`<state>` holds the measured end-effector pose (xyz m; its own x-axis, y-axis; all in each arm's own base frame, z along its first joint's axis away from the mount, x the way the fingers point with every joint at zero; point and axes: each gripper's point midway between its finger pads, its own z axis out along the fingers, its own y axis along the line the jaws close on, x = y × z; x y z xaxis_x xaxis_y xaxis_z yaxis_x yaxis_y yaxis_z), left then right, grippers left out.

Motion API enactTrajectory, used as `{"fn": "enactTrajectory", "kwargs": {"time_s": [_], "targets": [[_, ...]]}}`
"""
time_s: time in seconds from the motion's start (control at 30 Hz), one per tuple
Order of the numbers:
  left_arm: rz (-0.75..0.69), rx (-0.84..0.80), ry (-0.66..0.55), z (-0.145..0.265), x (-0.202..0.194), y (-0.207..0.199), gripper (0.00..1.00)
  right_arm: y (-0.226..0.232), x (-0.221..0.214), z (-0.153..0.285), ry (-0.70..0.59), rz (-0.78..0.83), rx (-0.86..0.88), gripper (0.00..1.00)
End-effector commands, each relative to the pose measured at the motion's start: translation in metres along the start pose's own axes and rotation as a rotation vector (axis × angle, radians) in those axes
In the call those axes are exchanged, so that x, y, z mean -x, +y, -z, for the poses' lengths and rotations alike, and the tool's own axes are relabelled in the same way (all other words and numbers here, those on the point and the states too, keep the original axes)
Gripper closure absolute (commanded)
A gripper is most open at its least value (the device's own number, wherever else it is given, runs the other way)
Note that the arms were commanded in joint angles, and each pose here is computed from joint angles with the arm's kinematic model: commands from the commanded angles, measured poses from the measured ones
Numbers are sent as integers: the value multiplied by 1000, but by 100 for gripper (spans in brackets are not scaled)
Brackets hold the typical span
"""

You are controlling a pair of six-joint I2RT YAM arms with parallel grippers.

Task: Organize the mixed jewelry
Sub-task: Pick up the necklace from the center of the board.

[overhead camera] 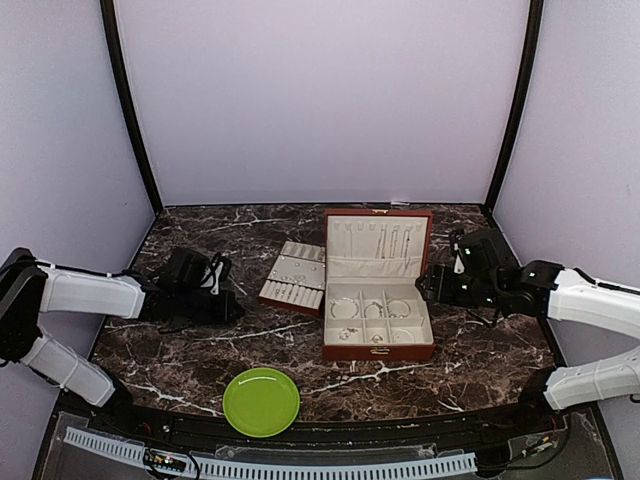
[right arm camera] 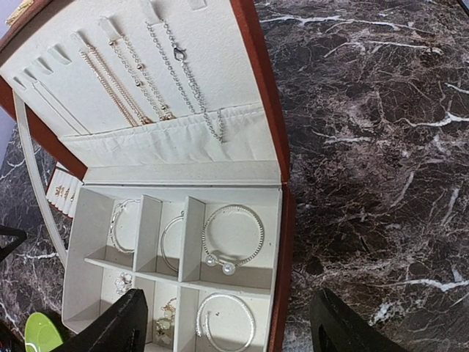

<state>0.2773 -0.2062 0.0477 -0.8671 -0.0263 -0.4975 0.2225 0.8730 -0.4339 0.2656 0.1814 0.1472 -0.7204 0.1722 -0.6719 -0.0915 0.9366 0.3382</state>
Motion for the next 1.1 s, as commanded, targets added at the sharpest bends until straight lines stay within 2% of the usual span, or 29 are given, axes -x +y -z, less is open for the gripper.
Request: {"fn": "enactTrajectory", "kwargs": {"time_s": [0.0,0.2,0.4,0.6,0.77,0.9,1.07], "targets": [[-29,-172,-77,17,20,-37,100,7,9,4,-30,-33,39,24],[-80,-272,-104,33,28,-59,100,30,14,10,-50,-2,149,28],[-152,-426,-95,54,30,-91,100,90,22,36,-128,132,393,30],[-207,-577,-58,70,29,-123,100,147,13,49,-169,233,598,32],[-252,-658,-40,81,31,-149,100,186,-13,44,-128,288,717,34],[-267,-727,-28,88,33,-171,100,212,-37,38,-91,337,770,43],[-291,-802,-4,94,32,-193,100,226,-50,30,-96,349,796,43]]}}
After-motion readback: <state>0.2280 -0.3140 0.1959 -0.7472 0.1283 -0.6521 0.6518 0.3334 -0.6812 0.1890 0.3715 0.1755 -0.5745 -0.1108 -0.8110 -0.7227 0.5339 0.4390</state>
